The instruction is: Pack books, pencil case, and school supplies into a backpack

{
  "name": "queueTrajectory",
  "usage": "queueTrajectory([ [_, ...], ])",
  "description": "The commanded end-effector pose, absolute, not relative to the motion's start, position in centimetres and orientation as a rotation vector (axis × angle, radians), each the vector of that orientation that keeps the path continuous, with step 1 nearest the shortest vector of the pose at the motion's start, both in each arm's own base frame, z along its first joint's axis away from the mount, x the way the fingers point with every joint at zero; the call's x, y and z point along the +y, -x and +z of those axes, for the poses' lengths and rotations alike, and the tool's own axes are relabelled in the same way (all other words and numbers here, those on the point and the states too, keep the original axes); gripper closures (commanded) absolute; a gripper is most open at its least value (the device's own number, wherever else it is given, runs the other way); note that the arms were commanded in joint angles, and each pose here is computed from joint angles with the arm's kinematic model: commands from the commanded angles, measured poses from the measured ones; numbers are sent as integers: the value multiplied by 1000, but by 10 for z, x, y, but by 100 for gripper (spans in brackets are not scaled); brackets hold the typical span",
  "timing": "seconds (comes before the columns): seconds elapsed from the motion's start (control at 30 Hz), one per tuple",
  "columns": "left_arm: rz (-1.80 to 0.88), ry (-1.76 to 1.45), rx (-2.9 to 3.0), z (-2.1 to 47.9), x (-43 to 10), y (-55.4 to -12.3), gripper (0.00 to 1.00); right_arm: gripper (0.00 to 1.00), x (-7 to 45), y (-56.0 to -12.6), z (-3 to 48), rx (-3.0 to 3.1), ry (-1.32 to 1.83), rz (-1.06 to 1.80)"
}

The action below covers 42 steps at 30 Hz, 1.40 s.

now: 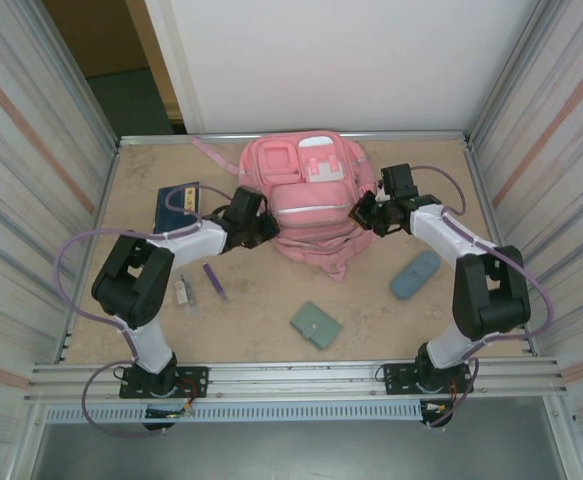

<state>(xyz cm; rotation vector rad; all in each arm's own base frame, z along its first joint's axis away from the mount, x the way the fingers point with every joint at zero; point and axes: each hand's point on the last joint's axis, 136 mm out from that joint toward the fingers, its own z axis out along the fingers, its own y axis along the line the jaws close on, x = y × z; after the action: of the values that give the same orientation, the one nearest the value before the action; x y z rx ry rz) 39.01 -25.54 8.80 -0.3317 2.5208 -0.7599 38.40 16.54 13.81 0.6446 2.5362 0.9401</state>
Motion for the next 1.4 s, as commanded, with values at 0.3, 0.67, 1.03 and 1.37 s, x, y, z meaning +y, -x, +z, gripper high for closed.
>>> queueTrajectory([
  [0.3, -1181, 133, 2386, 216, -291, -417, 100, 37, 144, -402, 161, 2558, -682, 976],
  [0.67, -1444, 215, 2347, 244, -298, -425, 100, 17, 111, -397, 104, 2592, -941, 1011],
  [1.03, -1400, 166, 2331, 240, -289, -413, 100, 91, 157, -441, 135, 2375, -1067, 1317],
  [1.37, -1203, 135, 2335, 233, -254, -441, 100, 100, 160, -433, 243, 2137, -937, 1376],
])
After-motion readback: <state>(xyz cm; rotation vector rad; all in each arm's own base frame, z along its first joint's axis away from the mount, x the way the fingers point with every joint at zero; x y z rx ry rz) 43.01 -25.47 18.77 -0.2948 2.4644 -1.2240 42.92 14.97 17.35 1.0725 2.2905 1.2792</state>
